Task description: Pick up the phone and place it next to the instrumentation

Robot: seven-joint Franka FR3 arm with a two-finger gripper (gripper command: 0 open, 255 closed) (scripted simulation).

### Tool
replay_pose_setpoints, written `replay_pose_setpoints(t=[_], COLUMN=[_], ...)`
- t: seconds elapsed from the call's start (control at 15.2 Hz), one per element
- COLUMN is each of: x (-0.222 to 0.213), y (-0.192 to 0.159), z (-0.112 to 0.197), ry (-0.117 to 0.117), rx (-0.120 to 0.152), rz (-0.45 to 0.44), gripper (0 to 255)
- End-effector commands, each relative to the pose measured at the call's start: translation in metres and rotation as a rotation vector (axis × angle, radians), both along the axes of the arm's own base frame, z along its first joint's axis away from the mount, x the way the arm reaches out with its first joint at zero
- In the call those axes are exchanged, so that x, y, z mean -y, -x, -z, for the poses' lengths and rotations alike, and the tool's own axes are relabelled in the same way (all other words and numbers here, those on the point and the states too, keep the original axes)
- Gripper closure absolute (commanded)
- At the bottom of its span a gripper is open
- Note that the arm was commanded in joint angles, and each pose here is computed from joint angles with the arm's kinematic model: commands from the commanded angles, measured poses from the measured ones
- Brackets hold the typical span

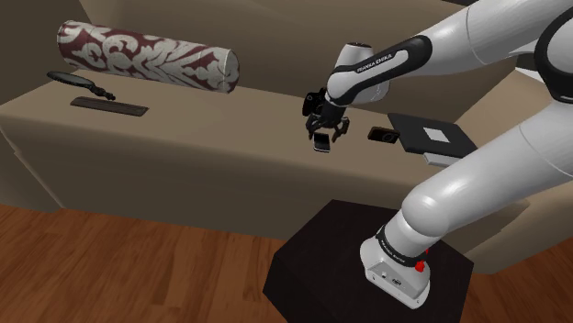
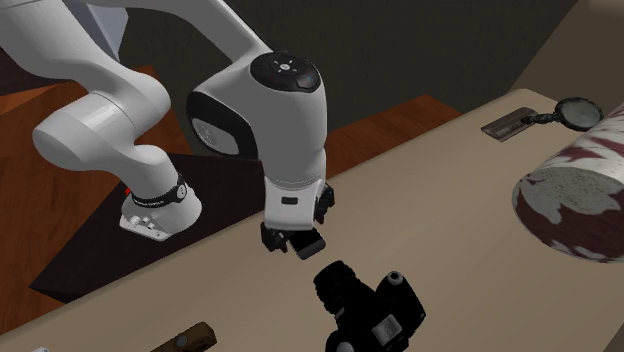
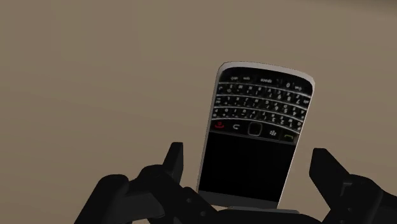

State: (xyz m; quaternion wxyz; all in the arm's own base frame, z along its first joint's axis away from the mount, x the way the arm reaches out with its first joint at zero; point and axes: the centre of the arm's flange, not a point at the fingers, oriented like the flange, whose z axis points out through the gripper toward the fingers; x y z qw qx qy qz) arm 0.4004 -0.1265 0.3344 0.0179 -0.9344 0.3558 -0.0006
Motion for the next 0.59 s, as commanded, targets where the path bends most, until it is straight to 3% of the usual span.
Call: replay_pose_setpoints(t=[0.0,0.4,0.46,0.53], x=[-0.0013,-0.0013,-0.0013,-0.0013], y=[-0.0001,-0.0001,-0.0001,-0.0001], z=[0.0034,0.0034,0.0034,0.0034], ry=[0.000,0.000,0.000,0.000], rx=[0.001,0.001,0.001,0.001], rz=[0.000,0.000,0.000,0.000], gripper=[0,0,255,255])
